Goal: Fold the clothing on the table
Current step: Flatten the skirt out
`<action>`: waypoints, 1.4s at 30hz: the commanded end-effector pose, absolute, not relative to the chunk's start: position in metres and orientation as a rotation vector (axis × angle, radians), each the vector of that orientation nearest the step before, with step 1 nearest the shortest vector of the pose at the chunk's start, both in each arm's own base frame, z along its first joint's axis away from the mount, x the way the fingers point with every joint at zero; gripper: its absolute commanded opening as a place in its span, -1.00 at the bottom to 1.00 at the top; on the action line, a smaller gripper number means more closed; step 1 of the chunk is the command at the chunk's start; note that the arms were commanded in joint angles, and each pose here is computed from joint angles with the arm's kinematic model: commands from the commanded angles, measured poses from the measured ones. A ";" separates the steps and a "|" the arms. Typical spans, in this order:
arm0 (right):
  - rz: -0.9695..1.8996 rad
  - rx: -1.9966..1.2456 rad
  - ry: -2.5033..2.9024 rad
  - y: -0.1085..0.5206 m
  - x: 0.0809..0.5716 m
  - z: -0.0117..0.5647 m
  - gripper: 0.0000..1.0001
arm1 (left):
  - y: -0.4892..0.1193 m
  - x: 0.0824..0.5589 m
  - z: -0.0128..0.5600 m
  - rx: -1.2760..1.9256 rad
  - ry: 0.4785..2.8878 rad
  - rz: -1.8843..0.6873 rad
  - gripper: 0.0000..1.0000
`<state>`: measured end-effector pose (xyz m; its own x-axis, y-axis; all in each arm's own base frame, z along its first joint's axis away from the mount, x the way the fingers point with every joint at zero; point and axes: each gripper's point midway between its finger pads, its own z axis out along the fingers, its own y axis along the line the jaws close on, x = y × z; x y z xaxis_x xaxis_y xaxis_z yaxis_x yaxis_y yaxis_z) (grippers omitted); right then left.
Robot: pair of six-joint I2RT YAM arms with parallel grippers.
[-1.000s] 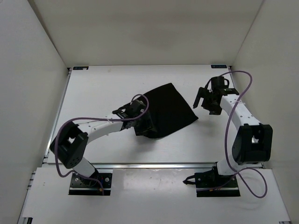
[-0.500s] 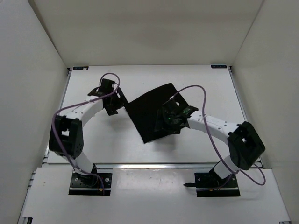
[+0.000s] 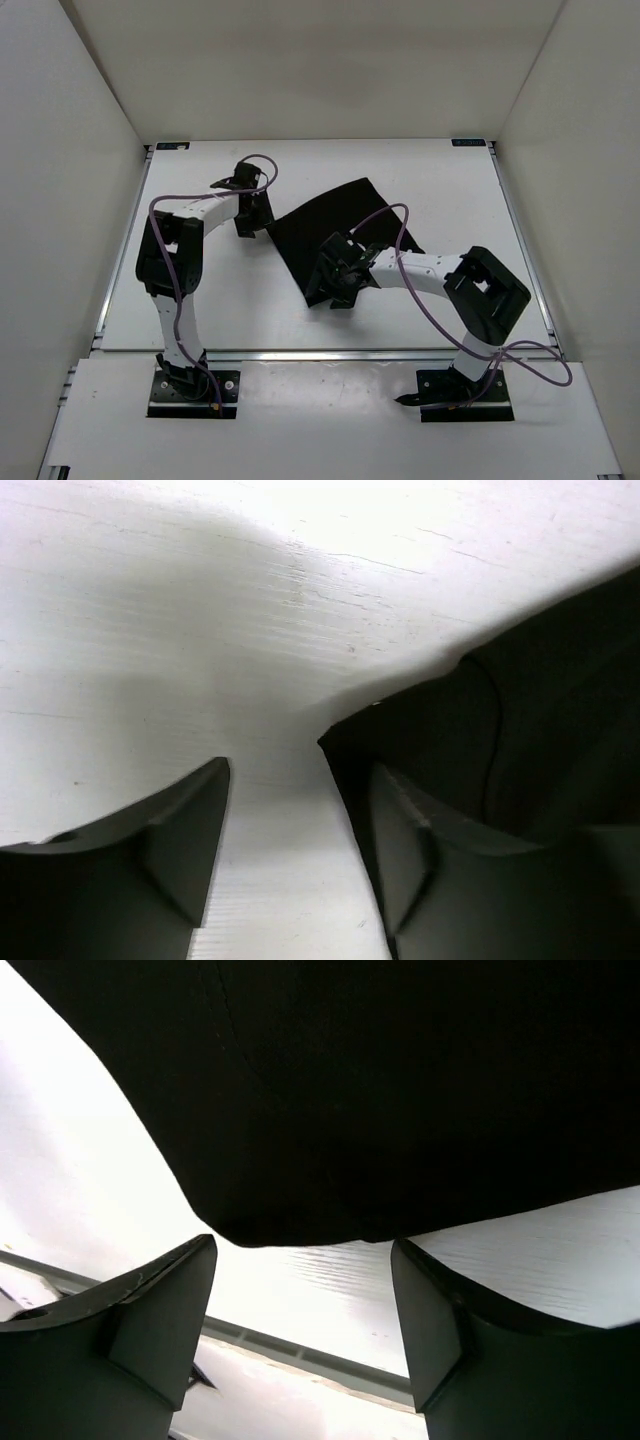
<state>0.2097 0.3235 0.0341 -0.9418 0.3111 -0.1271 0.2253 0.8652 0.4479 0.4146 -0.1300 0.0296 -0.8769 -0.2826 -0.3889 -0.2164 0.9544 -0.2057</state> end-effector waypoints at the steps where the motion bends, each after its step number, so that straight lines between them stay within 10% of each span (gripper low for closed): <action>1: 0.660 0.544 2.794 0.331 0.221 0.033 0.33 | -0.128 0.438 0.046 -0.301 2.617 -0.223 0.30; 4: 0.638 0.601 2.807 0.330 0.221 0.024 0.06 | -0.131 0.443 0.039 -0.293 2.624 -0.240 0.16; 7: 0.647 0.634 2.805 0.326 0.225 0.022 -0.54 | -0.139 0.449 0.042 -0.292 2.595 -0.276 -0.79; 9: 0.617 0.638 2.813 0.316 0.229 0.015 -0.87 | -0.144 0.444 0.040 -0.279 2.599 -0.305 -1.00; 24: 0.383 0.476 2.873 0.135 0.234 0.012 -1.00 | -0.182 0.296 0.026 -0.335 2.757 -0.480 -1.00; 35: 0.519 0.237 2.881 0.128 0.206 0.043 -1.00 | -0.215 0.222 0.051 -0.311 2.702 -0.605 -0.99; 42: 0.497 0.242 2.870 0.116 0.202 0.041 -0.75 | -0.193 0.254 0.057 -0.312 2.601 -0.523 -0.25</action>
